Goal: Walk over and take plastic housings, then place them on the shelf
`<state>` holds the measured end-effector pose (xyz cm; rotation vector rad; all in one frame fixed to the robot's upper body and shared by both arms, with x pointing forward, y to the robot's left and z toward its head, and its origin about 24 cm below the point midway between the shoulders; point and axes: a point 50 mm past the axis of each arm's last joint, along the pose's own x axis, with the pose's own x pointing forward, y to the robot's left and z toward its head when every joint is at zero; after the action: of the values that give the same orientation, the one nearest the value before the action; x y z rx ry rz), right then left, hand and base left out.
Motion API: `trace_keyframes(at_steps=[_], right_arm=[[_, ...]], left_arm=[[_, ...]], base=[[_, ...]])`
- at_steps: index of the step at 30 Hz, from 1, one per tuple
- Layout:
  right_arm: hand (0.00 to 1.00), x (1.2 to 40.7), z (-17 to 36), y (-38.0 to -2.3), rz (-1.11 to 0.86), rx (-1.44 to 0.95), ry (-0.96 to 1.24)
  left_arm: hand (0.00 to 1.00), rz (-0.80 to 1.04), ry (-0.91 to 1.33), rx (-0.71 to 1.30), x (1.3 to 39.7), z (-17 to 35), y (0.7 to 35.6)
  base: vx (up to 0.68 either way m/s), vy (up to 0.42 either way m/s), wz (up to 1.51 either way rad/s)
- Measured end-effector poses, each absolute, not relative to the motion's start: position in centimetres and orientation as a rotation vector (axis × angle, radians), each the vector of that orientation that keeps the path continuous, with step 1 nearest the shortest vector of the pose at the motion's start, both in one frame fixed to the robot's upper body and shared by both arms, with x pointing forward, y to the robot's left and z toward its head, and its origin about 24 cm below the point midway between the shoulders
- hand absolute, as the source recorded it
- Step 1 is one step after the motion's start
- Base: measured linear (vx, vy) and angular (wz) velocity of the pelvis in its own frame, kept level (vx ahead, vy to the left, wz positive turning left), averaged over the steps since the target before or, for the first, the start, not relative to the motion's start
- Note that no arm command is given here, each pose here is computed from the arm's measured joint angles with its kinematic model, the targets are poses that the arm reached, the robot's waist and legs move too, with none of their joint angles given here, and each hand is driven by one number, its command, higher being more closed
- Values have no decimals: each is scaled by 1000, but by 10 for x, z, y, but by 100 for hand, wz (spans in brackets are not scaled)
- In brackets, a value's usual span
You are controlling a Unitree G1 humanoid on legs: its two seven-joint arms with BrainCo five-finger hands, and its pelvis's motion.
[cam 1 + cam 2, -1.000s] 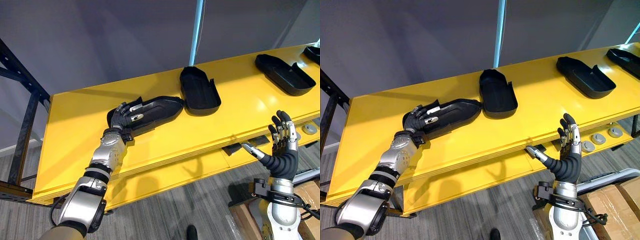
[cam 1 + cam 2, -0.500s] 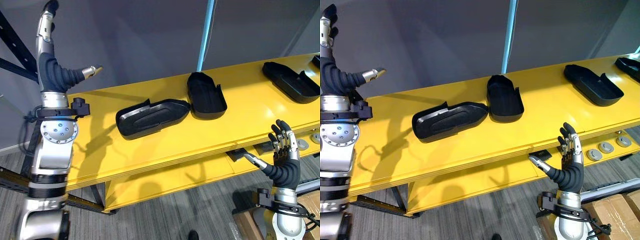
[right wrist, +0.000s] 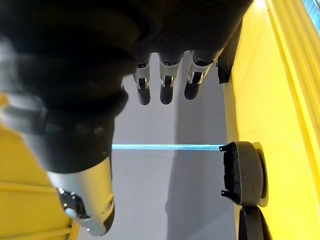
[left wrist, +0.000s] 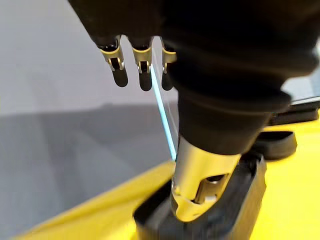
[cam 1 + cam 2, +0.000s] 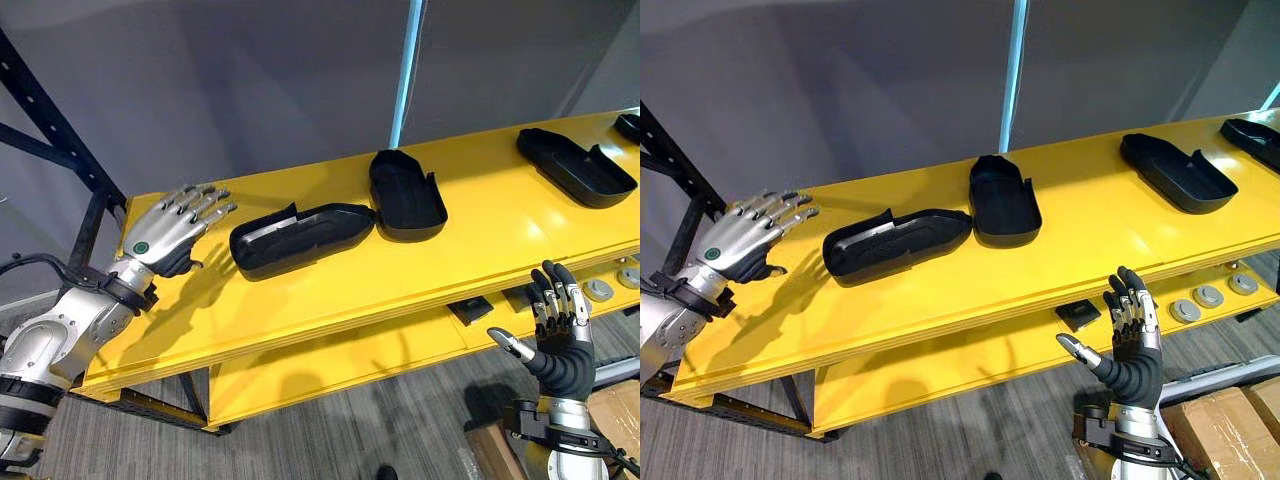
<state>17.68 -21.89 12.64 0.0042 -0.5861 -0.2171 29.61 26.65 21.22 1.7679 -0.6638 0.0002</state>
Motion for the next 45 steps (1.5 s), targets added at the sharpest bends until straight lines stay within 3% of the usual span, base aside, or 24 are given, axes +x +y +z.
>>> trace_keyframes(at_steps=[16, 17, 33, 38, 45], right_arm=[[0, 179, 128, -216, -241, 31, -600], [0, 179, 128, -216, -241, 31, -600], [0, 189, 138, -208, -200, 54, -656], [0, 187, 135, -207, -214, 68, -645], [0, 182, 115, -209, -267, 98, -549]], left_arm=[[0, -133, -493, 1791, 318, 177, 269], [100, -133, -488, 1791, 319, 176, 269], [100, -75, -505, 1780, 341, 190, 262], [100, -52, -445, 1634, 335, 179, 265], [100, 17, -405, 1258, 320, 163, 254]], base=[[-4, 0, -1], [-14, 5, -12], [-10, 4, -6], [1, 5, 1], [-32, 21, 14]])
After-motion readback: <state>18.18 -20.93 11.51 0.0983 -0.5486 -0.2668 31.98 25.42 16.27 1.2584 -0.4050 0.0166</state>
